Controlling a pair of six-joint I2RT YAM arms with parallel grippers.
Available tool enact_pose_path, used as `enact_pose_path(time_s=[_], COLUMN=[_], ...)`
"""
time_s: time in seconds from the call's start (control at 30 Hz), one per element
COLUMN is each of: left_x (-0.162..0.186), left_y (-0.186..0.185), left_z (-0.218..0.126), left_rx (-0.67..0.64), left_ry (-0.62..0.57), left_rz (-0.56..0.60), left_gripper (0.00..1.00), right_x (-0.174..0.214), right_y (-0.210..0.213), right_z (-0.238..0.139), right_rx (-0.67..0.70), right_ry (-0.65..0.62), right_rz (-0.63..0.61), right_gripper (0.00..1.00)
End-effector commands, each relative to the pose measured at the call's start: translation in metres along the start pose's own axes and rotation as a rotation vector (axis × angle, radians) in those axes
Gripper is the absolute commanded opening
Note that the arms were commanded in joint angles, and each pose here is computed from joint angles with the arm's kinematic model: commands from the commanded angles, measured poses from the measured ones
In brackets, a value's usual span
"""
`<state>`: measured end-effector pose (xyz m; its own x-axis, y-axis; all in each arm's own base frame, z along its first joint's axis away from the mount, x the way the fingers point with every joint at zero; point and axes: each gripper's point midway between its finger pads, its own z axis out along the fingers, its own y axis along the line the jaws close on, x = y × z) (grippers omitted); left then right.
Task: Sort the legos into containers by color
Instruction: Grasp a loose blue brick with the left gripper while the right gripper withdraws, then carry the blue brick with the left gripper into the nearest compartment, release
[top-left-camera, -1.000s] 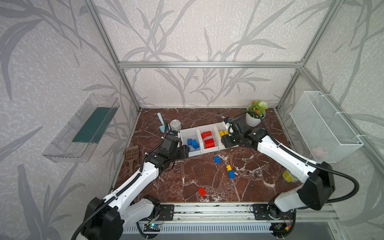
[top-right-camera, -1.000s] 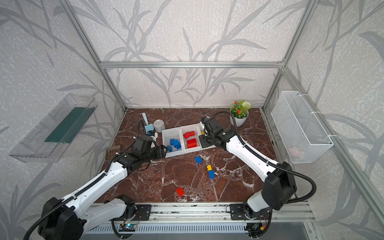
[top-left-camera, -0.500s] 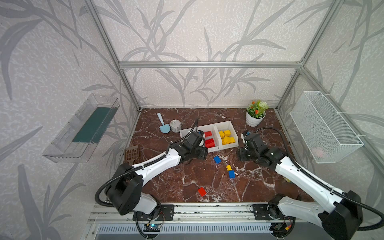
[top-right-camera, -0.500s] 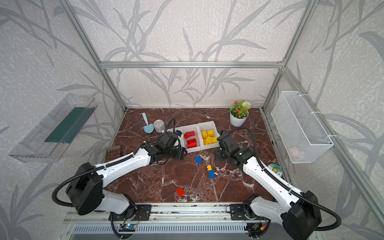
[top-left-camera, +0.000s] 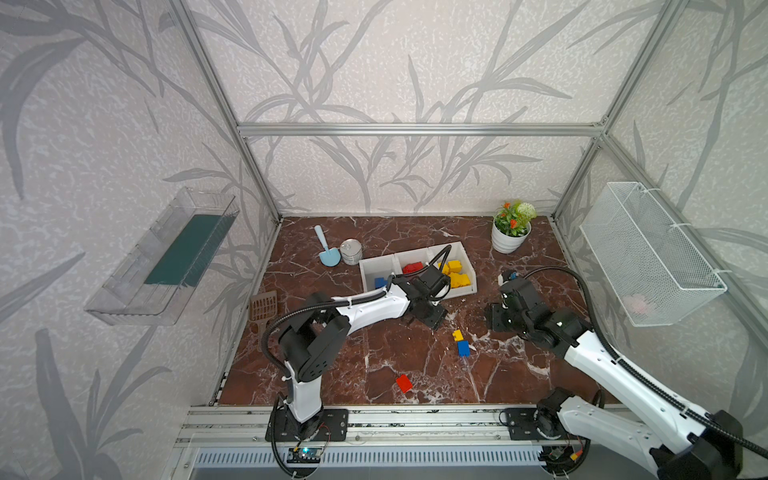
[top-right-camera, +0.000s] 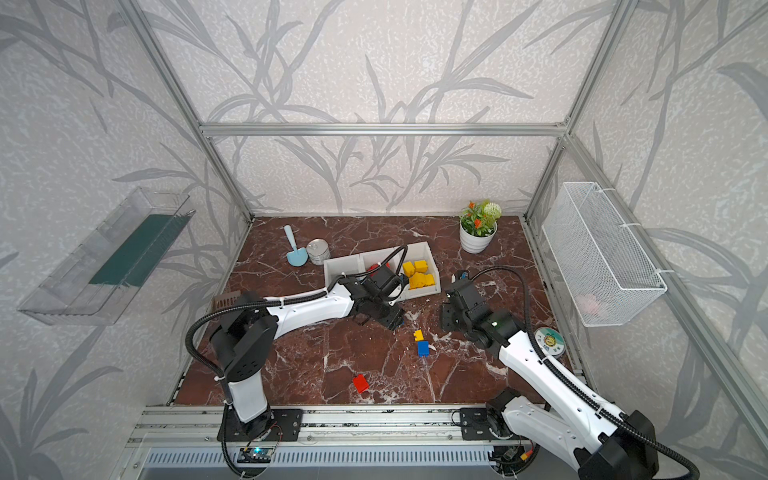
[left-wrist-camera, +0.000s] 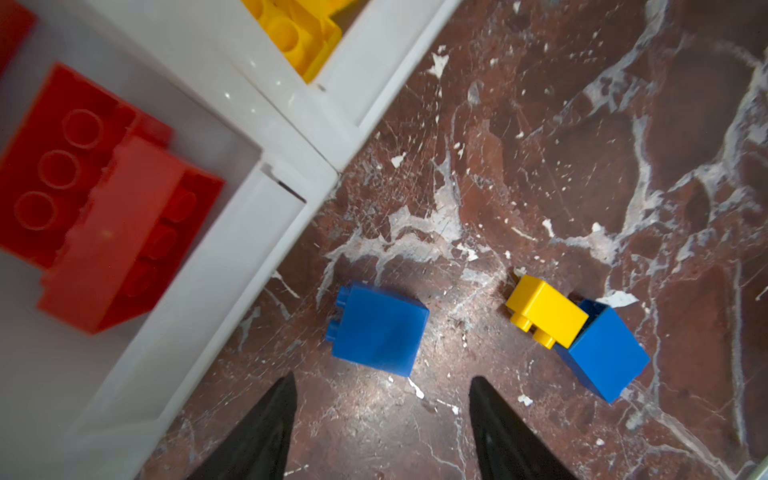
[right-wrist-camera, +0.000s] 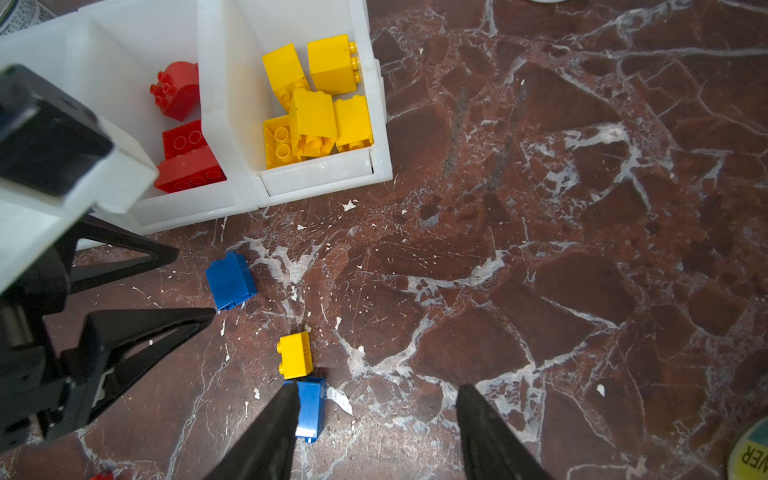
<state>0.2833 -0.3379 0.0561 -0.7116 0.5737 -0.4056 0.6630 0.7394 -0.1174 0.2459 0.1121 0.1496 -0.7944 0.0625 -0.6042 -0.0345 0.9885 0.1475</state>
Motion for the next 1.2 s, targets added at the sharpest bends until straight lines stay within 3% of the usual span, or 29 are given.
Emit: enact_pose_path(time_s=[0.0,0.63,1.0,1.17], left_x=[0.001,-0.003,0.001,-0.006], left_y=[-0.001,0.002,-0.005,-0.006], left_z=[0.004,0.037,0.039,0.027], left_rx=[-0.017,-0.041,0.009,0.012], left_ry=[0.045,0.104,0.098,0.053], left_rz=[0.082,0.157,0.121,0.094], left_gripper=[0.69,0.66,0.38,0.34], right_x=[0.006,0.013,0.013,0.013], right_y=[-0.009,-0.011,-0.017,-0.019], right_z=[-0.001,-0.002,-0.007,-0.01], right_rx=[0.028,0.023,0.037,0.041], right_ry=[0.003,0.014,-0.003,-0.008], right_rz=[0.02,0.037,0.049,0.05], right_gripper=[0.61,0.61,0.6,0.6])
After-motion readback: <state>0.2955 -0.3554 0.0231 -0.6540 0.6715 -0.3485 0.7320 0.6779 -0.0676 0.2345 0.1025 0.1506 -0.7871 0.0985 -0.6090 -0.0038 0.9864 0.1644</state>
